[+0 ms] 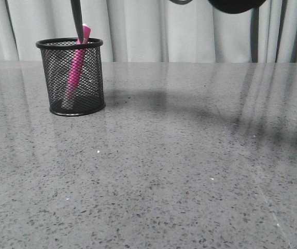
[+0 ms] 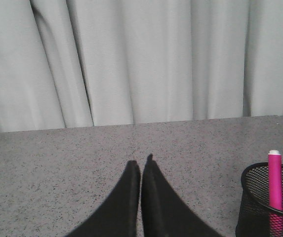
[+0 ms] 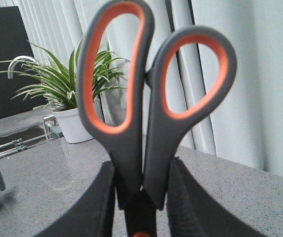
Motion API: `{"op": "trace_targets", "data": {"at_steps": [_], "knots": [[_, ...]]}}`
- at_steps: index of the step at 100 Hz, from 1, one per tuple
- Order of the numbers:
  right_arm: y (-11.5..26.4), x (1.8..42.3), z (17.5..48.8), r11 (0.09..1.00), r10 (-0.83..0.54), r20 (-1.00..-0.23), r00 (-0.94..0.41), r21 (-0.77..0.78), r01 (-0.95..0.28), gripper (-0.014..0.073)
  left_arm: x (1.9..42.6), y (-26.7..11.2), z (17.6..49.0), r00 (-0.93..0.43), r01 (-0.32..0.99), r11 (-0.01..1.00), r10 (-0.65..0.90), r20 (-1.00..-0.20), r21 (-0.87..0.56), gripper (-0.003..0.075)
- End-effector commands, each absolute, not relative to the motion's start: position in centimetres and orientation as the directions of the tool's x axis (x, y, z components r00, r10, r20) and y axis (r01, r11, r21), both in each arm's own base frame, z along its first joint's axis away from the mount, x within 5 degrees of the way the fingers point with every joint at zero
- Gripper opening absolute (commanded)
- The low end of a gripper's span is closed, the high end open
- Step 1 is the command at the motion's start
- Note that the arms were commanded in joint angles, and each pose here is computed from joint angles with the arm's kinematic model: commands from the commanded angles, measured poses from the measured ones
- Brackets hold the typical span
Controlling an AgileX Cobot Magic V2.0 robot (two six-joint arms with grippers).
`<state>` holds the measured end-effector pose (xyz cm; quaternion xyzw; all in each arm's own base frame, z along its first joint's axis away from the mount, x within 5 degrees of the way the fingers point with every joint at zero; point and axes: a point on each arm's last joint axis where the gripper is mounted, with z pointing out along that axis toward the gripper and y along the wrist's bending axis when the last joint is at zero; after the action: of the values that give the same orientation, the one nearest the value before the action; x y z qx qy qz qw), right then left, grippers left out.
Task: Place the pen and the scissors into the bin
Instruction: 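Carry the scissors over the mesh cup and lower blades inside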
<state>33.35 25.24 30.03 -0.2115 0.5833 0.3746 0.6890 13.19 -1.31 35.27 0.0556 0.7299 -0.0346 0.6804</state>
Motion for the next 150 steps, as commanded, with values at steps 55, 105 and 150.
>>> {"op": "trace_targets", "data": {"at_steps": [55,105,150], "knots": [[26.1,33.3,30.4,0.586,0.171,-0.974,0.145,-0.018,-0.810,-0.0075,13.1,-0.9,36.8,0.020,0.086,0.996,0.000,-1.000,0.002,-0.0022],[26.3,33.2,29.7,0.573,0.123,-0.982,0.145,-0.049,-0.818,-0.0076,13.1,-0.9,36.8,0.020,0.086,0.996,0.000,-1.000,0.002,-0.0022],[26.1,33.0,28.4,0.580,0.090,-0.991,0.103,-0.033,-0.814,-0.0076,13.1,-0.9,36.8,0.020,0.086,0.996,0.000,-1.000,0.002,-0.0022]]}}
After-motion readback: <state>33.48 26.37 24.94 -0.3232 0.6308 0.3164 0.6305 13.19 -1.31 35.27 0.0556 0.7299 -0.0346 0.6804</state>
